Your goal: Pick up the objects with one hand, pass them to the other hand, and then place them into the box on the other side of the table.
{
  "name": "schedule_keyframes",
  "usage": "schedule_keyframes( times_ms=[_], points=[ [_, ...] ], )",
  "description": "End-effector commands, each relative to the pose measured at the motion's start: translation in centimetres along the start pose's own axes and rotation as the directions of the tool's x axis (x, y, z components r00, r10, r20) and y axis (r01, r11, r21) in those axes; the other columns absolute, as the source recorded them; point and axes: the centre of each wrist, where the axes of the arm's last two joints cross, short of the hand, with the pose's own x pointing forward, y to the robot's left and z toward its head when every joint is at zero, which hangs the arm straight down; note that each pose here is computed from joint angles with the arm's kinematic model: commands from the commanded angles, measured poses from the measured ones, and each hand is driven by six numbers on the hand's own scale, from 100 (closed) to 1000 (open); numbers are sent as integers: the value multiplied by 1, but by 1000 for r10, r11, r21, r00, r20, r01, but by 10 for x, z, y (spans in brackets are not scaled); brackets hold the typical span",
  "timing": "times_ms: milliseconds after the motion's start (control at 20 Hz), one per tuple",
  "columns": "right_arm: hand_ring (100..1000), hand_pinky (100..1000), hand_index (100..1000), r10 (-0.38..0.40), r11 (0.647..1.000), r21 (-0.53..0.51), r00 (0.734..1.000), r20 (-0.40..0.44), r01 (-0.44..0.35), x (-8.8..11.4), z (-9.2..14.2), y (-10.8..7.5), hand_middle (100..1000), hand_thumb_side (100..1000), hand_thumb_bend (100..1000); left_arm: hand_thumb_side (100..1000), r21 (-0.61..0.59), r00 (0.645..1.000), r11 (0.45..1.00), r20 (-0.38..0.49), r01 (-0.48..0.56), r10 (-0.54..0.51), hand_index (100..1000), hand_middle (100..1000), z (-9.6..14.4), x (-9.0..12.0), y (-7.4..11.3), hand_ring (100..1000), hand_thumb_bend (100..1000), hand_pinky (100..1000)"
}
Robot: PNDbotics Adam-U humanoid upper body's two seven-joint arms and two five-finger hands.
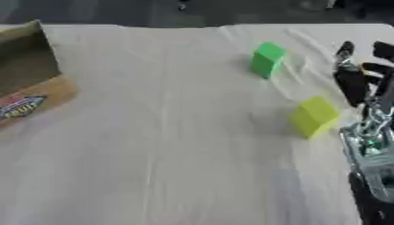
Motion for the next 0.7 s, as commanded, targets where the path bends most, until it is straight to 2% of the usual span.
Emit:
schedule_keyframes(
  times_ms=[50,500,550,600,700],
  points=[
    [669,639,746,10,1000,-21,1000,30,-9,11,-8,-5,714,326,342,848,8,999,1000,41,18,-19,794,668,-7,10,4,779,205,455],
    [677,642,753,18,1000,14,999,34,-19,16,-13,-8,723,326,350,851,11,999,1000,33,28,-28,795,668,-7,8,7,780,204,454],
    [680,643,756,24,999,24,999,36,-25,18,-14,-10,725,368,340,850,11,999,1000,32,28,-29,795,667,-7,8,7,780,202,454],
    [681,644,757,32,999,36,999,38,-33,19,-16,-11,726,325,353,851,11,999,1000,32,29,-30,795,667,-7,8,8,780,204,454],
    [684,647,760,54,996,69,998,39,-56,24,-21,-16,729,324,358,851,10,999,999,31,32,-32,795,667,-7,8,8,780,204,454]
  ],
)
